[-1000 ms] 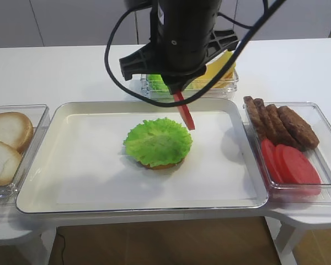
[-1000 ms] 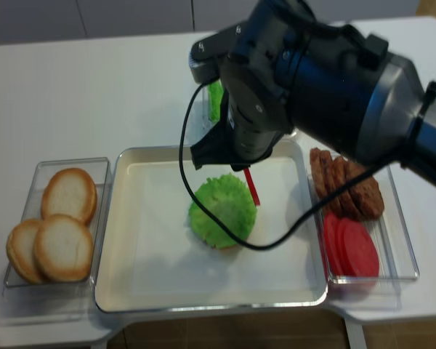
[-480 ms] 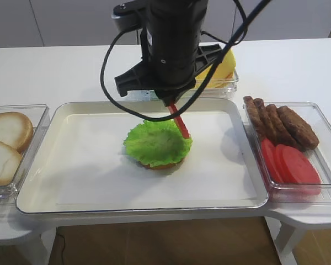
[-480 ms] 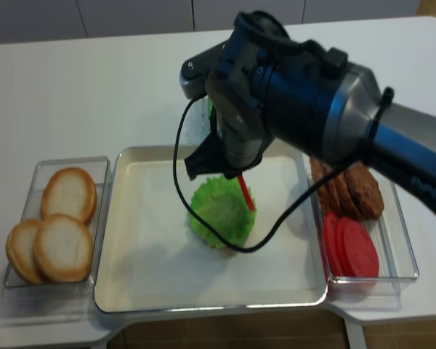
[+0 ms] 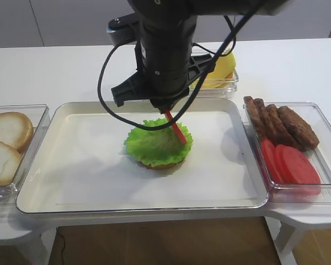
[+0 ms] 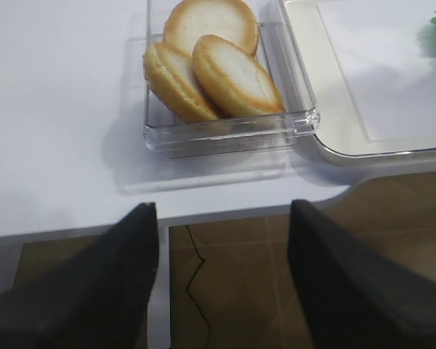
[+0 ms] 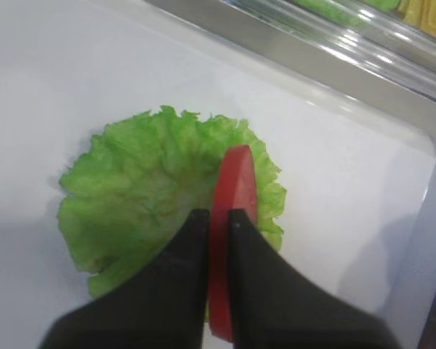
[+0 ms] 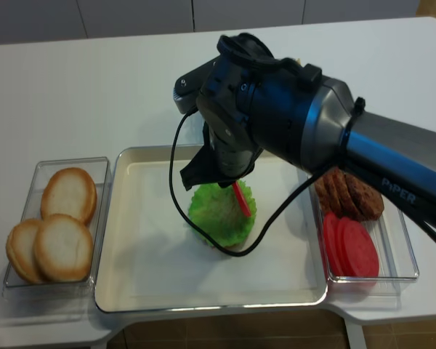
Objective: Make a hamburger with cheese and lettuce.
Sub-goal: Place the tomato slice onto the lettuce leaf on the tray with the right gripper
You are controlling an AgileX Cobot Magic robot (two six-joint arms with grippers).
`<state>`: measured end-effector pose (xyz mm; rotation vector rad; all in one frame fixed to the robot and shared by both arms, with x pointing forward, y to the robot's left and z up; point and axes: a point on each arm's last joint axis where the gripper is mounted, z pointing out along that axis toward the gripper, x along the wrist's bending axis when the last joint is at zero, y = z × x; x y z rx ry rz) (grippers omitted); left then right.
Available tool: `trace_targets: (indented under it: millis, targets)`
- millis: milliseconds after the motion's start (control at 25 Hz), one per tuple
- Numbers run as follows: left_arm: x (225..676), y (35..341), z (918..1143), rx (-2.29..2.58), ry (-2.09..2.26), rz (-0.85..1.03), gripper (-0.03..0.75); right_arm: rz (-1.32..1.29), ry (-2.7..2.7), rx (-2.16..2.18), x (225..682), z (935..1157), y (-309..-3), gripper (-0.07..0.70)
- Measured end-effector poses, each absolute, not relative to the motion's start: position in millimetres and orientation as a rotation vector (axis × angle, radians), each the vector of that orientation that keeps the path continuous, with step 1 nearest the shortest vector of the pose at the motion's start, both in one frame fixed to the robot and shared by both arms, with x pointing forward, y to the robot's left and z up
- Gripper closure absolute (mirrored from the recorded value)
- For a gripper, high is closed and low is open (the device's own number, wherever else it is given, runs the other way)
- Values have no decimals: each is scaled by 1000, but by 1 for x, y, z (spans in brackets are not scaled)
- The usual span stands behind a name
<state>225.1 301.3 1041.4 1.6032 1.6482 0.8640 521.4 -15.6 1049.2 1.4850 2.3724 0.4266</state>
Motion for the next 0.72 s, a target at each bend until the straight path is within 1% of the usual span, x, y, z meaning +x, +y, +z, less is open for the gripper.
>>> trace_targets:
  millis: [240, 400, 560, 720]
  targets:
    - [225, 301, 1041, 1603, 1648, 864, 293, 438, 2378, 1488, 522, 1046, -13, 591]
    - [225, 301, 1041, 1603, 1648, 864, 293, 439, 2378, 1487, 523, 1046, -13, 560]
    - [225, 301, 1041, 1603, 1648, 864, 293, 443, 2384, 1498, 522, 1046, -13, 488]
    - [225, 301, 1041, 1603, 1648, 864, 293, 452, 2394, 1518, 521, 1046, -11, 366]
